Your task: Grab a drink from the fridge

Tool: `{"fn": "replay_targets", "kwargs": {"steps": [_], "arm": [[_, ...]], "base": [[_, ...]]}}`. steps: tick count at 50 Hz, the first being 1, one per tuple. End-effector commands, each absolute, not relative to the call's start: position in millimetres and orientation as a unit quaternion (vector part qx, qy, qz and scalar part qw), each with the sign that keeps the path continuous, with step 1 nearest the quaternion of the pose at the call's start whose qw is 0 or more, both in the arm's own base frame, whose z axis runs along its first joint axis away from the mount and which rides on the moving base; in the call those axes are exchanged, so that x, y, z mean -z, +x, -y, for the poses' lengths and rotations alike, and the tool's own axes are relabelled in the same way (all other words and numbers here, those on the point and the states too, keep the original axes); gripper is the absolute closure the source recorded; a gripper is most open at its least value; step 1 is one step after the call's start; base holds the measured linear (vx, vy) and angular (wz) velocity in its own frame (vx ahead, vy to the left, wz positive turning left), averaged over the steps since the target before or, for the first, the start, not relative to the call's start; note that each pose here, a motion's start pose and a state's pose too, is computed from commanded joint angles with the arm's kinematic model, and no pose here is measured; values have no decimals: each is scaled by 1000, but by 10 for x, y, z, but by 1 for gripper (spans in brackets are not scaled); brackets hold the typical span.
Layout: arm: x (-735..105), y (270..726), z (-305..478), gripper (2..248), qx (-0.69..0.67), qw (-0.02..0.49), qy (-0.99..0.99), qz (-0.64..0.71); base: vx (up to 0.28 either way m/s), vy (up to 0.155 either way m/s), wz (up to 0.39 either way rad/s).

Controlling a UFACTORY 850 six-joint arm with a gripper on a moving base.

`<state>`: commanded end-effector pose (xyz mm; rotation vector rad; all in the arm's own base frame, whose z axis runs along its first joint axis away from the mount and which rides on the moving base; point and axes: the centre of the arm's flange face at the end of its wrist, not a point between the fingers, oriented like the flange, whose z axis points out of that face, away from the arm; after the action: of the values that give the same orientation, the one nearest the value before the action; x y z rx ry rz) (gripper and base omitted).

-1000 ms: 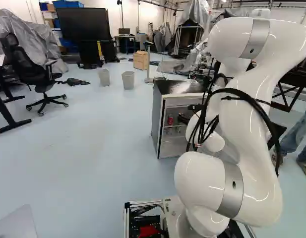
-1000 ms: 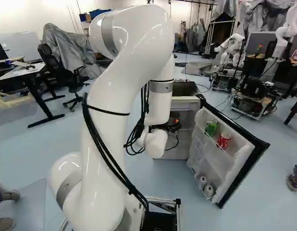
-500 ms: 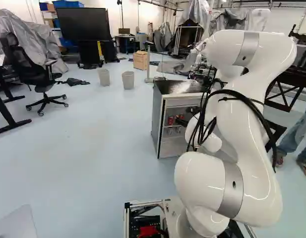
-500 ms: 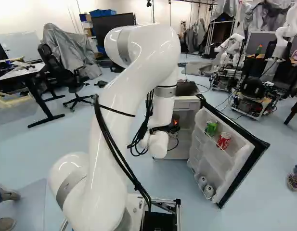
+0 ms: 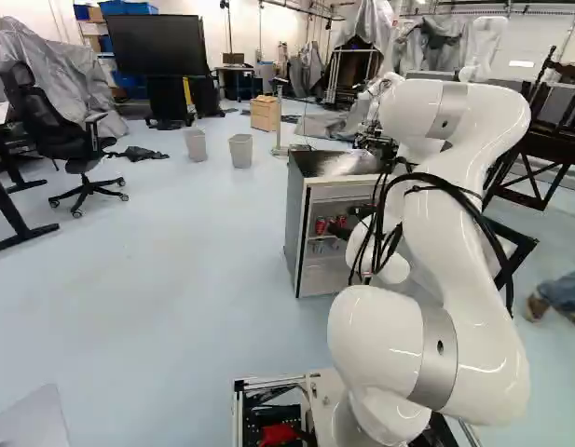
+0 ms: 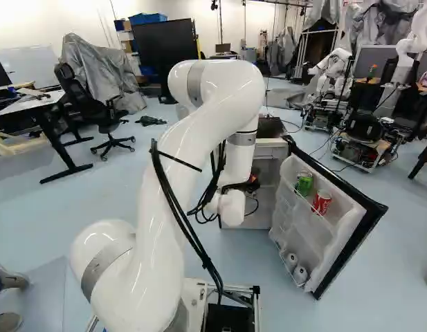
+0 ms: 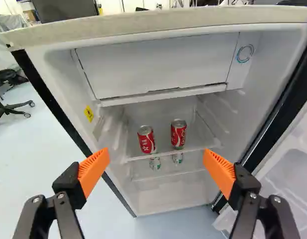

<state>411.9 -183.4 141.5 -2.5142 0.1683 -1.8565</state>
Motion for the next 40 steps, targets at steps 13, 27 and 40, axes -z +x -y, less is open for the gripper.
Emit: {"fn": "replay_targets", "kwargs": {"steps": [13, 27, 40], "arm": [[-1183, 4342, 1900, 3, 592, 7, -805, -48], [-918, 4596, 1962, 3, 590, 9, -807, -40], [-794, 4834, 1990, 3, 592, 9, -805, -29]], "base": [[0, 0, 0], [0, 0, 0], [0, 0, 0]]}}
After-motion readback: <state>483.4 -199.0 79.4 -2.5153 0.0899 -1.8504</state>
